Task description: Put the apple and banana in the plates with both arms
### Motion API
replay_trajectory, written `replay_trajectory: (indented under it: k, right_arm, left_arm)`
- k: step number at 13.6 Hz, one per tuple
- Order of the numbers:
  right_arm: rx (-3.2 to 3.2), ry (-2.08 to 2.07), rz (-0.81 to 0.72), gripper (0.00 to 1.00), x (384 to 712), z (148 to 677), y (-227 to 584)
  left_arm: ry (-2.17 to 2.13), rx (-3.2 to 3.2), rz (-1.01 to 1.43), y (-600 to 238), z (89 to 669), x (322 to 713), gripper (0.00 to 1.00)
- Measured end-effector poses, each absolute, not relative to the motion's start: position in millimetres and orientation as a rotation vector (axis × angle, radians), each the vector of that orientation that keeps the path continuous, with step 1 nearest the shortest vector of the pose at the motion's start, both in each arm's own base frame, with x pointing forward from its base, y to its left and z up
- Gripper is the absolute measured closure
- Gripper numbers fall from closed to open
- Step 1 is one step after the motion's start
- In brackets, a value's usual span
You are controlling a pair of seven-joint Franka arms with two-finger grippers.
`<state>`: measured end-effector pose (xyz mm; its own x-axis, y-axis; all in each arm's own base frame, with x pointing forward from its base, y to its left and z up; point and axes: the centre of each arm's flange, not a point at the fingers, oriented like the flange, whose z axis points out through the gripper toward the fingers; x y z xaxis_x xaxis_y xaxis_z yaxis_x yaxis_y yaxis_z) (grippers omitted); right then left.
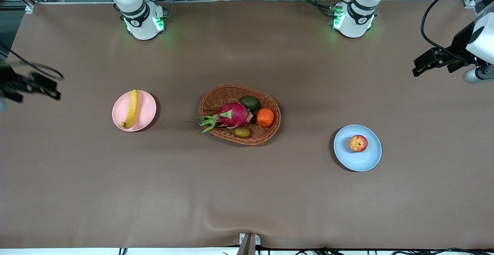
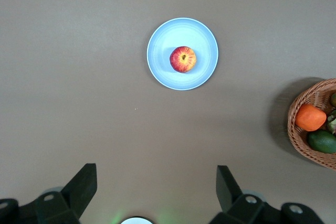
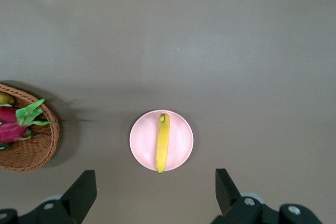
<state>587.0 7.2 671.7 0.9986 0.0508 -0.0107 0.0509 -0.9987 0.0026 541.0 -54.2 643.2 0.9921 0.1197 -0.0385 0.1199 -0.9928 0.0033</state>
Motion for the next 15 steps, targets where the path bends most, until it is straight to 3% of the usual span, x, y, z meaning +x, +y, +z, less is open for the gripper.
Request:
replay_trajectory:
  k: [6, 15]
  right_arm:
    - [3.129, 0.033, -0.048, 0.0, 518.8, 678.9, -2.3]
    - [3.103, 0.035, -0.008, 0.0, 523.0, 673.6, -3.2]
  left_arm:
    - [0.18, 3.131, -0.072, -54.3, 643.7, 539.2, 0.0]
    - [0.158, 3.136, -0.071, -53.9, 657.4, 528.0, 0.0]
